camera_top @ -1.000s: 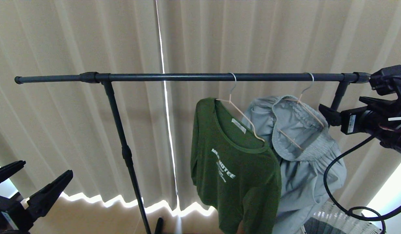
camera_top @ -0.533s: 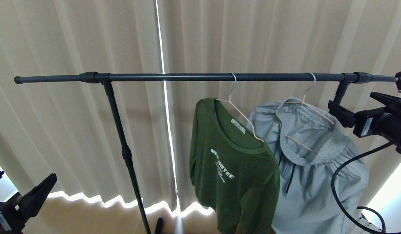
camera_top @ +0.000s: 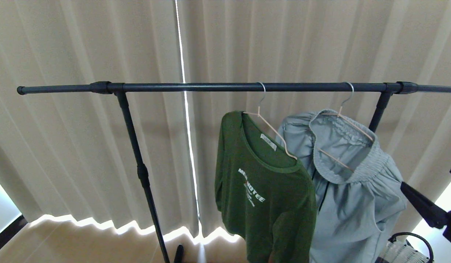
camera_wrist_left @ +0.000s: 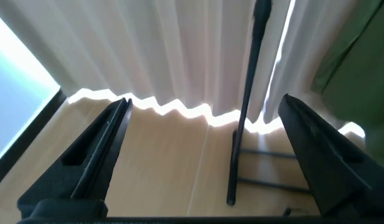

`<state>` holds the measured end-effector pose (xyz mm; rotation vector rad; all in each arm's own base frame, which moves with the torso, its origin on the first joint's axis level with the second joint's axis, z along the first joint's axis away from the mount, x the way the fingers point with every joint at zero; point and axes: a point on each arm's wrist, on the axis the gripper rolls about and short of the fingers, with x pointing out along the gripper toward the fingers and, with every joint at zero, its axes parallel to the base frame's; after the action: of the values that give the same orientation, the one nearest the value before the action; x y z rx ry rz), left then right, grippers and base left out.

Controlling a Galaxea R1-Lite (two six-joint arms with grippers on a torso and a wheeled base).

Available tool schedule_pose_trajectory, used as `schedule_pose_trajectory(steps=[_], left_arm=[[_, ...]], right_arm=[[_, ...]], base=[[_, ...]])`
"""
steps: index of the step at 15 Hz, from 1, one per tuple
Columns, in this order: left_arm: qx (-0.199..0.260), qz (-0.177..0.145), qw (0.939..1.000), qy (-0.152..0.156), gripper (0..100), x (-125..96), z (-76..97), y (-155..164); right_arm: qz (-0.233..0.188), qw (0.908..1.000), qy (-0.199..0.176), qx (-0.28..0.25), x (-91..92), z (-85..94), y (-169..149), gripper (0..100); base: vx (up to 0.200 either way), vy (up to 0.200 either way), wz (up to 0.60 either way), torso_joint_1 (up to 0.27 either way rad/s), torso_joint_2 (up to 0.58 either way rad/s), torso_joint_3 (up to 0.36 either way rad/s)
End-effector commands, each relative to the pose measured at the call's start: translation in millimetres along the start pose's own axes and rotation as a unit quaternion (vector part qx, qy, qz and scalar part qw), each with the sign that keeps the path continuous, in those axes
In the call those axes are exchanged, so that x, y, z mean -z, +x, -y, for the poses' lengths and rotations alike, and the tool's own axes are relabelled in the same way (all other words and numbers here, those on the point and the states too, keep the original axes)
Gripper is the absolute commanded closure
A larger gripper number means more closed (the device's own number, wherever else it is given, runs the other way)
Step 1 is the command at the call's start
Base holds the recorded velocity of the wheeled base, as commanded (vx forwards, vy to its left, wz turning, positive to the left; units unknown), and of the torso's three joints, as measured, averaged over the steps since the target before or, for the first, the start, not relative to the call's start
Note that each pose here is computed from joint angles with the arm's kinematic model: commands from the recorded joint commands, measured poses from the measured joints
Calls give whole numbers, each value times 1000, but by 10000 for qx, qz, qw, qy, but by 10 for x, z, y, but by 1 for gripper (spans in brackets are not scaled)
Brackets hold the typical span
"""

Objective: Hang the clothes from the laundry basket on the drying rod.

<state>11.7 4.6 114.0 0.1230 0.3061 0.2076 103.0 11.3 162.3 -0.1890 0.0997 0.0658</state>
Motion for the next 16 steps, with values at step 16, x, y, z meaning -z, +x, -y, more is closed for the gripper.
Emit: schedule_pose_trajectory(steps=[16], left_arm=[[1690,1209,9781,102,0,455,56,-276]], right_arm=[[-306,9949,665,699,883,-107,-1335,0]], base=[[0,0,0,0,0,0]])
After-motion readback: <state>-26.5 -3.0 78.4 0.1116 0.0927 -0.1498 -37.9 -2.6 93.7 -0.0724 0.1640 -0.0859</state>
